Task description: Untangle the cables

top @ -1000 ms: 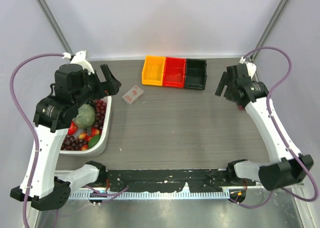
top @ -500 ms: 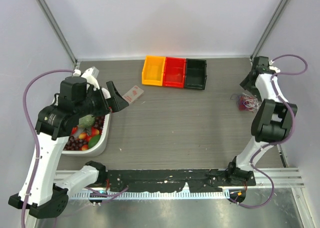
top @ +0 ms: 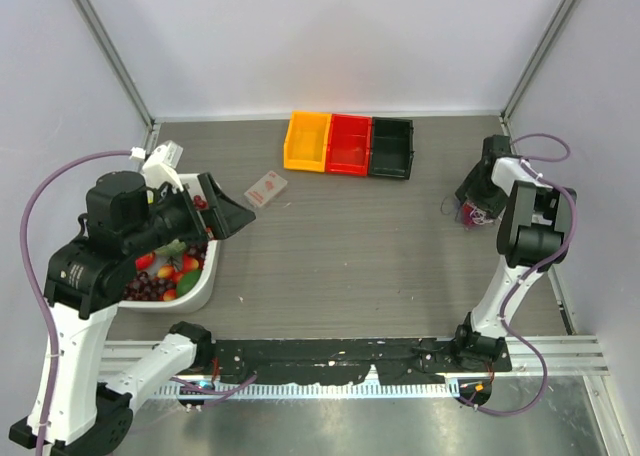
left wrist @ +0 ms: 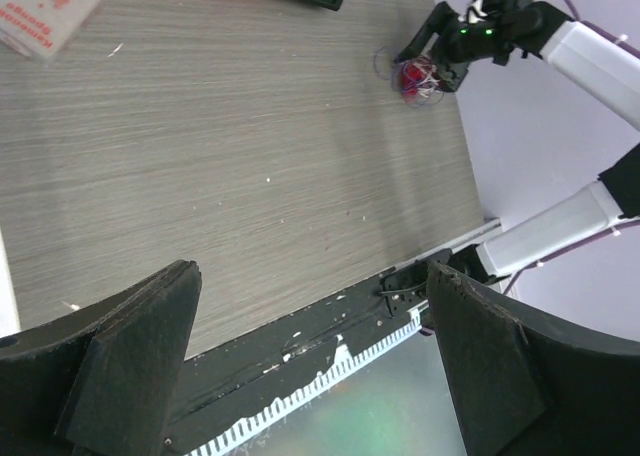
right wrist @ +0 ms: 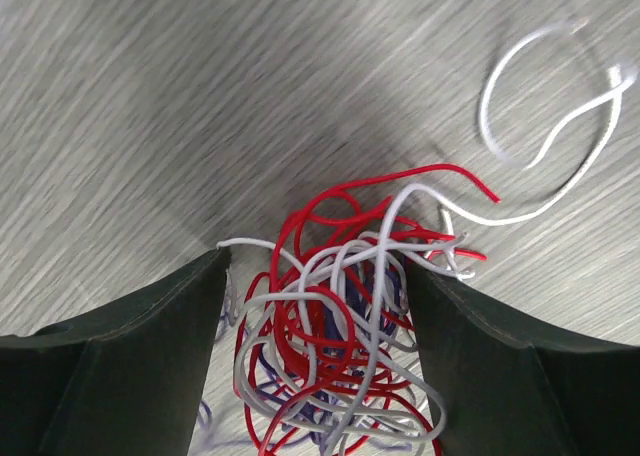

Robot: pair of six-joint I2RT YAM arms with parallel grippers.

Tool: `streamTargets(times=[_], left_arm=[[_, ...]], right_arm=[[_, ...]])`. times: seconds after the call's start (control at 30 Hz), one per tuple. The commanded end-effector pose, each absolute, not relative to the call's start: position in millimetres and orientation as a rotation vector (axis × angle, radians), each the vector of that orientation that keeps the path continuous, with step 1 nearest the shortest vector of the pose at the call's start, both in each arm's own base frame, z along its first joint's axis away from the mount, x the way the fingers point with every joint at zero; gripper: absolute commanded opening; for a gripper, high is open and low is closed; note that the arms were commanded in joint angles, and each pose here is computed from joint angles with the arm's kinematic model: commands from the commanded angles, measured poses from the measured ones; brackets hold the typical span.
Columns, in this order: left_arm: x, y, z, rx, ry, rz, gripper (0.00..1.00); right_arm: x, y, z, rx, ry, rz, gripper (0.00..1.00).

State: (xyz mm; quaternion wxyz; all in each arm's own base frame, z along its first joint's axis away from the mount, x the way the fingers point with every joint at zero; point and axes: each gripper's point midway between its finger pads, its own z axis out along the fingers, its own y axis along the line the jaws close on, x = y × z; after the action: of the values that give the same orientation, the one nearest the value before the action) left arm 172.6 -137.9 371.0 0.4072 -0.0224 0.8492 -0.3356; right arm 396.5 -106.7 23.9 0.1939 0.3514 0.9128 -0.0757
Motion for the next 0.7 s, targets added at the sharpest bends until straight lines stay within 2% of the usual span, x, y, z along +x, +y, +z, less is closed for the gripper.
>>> streamTargets(times=[0.0, 0.2, 0.5, 0.67], left_arm=[[174, -152, 384, -0.003, 2.093, -0.938, 1.0], [181, -161, 375, 0.002, 2.123, -0.979, 1.0], [186, -166, 352, -0.017, 2.189, -0.989, 1.0], [192, -164, 334, -0.053, 2.239, -0.95, 0.99]], right_arm=[[392, -51, 33, 0.855, 2.615, -0.07, 0.76], [353, 49, 45, 0.624, 2.686, -0.006, 0.75], [254, 229, 55, 0.125, 2.781, 0.255, 0.75], [235, 272, 85, -0.064, 2.736, 0.337, 0.76]])
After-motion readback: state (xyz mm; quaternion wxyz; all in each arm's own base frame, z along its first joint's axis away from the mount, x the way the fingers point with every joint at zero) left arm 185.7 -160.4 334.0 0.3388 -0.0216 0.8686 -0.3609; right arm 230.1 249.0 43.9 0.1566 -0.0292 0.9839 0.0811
